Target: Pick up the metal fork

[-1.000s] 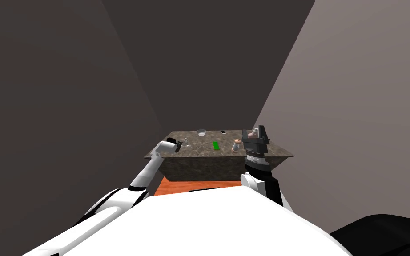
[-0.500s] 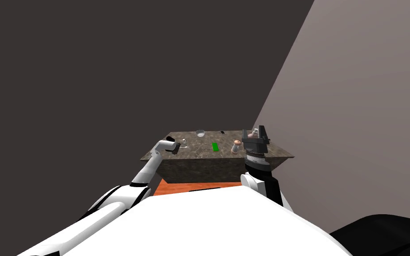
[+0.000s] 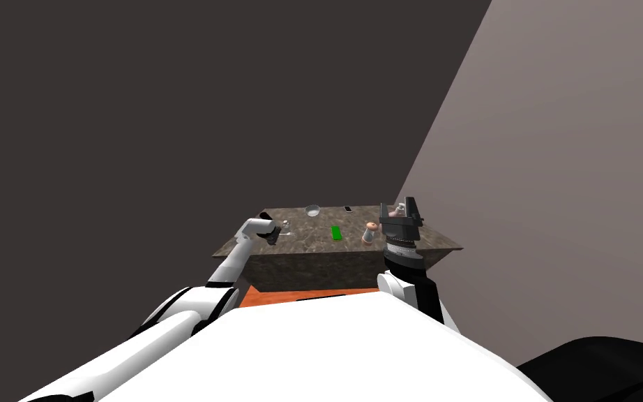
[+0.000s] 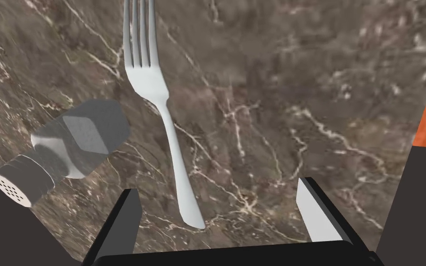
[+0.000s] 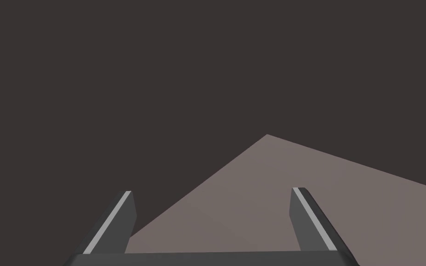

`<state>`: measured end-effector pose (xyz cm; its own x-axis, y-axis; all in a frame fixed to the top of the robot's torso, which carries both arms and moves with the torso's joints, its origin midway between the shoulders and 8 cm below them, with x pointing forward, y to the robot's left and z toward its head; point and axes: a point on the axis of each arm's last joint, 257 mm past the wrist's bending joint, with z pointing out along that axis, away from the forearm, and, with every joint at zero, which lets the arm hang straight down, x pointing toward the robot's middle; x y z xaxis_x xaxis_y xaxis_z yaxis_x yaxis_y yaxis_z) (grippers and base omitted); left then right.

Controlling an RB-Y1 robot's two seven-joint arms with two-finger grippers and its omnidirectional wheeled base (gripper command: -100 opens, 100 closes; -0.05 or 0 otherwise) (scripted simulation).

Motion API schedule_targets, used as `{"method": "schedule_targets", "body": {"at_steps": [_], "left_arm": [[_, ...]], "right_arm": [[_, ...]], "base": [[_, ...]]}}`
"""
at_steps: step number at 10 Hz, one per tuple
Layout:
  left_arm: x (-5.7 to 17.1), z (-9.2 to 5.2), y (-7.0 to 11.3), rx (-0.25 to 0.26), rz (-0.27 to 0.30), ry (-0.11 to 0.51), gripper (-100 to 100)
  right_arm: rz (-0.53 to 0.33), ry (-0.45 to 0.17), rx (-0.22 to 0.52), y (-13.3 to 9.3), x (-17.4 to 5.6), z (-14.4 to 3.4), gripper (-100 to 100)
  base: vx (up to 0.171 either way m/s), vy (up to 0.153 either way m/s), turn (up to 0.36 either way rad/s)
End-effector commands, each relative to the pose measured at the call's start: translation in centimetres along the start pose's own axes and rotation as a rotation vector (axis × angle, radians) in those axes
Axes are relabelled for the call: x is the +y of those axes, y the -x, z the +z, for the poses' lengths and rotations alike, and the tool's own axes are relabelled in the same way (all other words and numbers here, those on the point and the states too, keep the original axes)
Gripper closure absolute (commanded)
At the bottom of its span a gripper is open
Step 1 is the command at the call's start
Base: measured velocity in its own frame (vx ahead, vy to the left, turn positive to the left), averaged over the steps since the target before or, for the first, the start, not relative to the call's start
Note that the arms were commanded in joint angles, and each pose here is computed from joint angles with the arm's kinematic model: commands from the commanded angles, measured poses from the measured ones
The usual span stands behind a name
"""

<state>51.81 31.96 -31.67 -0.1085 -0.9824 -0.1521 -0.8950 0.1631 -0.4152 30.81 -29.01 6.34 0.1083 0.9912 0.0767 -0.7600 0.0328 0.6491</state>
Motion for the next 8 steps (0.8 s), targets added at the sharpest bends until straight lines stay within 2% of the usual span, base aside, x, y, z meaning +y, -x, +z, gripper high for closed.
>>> {"method": "schedule_targets", "body": {"at_steps": [1,4,5,6,7,8], "left_arm": [[1.0,0.1,0.2,0.009,-0.018,0.053,-100],[1.6,-0.2,0.3,0.024,-0.04,0.106,-100],[1.5,-0.2,0.2,0.02,-0.036,0.096,-100],[1.6,-0.2,0.2,0.021,-0.036,0.099,0],[1.9,0.6,0.2,0.02,-0.039,0.098,-100],[2.1,1.0,0.1,0.02,-0.04,0.097,-100]], "right_arm": [[0.0,0.0,0.0,0.0,0.0,0.0,0],[0.0,0.0,0.0,0.0,0.0,0.0,0],[0.0,0.0,0.0,0.0,0.0,0.0,0],[0.0,0.0,0.0,0.0,0.0,0.0,0],[0.0,0.0,0.0,0.0,0.0,0.0,0],[0.0,0.0,0.0,0.0,0.0,0.0,0]], "base": [[0.072,-0.03,-0.032],[0.095,-0.026,-0.035],[0.067,-0.012,-0.007],[0.01,-0.002,0.002],[0.015,0.006,-0.016],[0.017,0.013,-0.02]]}}
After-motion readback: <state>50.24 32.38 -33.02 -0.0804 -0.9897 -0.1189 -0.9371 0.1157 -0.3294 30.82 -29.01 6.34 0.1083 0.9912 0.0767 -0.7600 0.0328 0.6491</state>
